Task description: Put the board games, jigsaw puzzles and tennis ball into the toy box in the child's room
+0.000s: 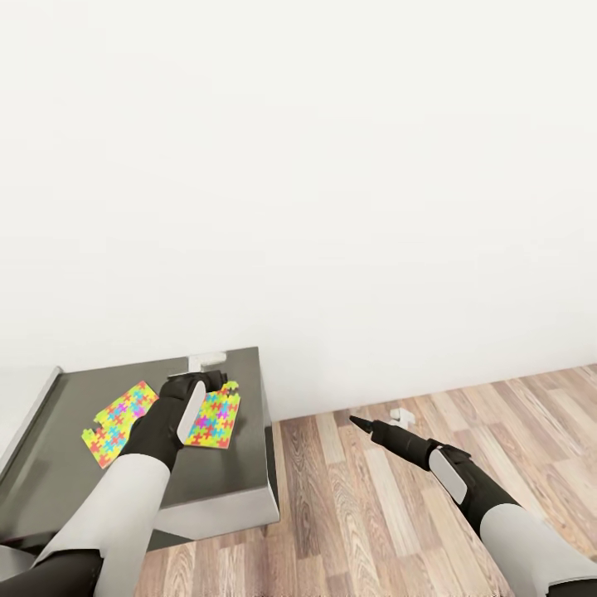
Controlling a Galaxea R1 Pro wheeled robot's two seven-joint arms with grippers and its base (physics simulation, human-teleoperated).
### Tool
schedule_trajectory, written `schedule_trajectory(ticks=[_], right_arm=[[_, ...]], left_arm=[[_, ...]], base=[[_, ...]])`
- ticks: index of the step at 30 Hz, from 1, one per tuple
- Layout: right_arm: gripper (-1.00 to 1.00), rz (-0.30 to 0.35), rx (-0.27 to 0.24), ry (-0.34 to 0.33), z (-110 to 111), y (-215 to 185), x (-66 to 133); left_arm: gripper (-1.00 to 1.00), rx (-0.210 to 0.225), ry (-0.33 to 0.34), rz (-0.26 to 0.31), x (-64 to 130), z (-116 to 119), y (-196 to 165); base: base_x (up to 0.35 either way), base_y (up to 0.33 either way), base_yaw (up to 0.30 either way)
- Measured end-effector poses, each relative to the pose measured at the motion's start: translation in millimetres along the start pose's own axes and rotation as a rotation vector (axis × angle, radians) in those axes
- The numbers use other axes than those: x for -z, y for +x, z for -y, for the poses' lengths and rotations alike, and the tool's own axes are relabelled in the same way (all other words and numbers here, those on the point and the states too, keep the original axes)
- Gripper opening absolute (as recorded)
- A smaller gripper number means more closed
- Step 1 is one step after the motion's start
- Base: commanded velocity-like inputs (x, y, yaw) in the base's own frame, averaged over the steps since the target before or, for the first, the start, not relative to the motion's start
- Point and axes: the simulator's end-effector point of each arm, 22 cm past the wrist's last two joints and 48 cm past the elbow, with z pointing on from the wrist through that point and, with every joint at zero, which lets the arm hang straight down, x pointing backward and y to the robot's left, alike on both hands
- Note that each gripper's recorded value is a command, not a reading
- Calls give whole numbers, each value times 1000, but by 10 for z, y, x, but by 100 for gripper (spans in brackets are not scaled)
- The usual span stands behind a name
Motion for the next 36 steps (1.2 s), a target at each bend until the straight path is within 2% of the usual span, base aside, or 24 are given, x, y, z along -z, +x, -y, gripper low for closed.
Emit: schedule_trajectory(ticks=[36], right_arm=[[100,-40,-32,23,219,257,-97]], left_arm=[[100,-7,-13,-56,-246,-49,304]], base=[[0,0,0]])
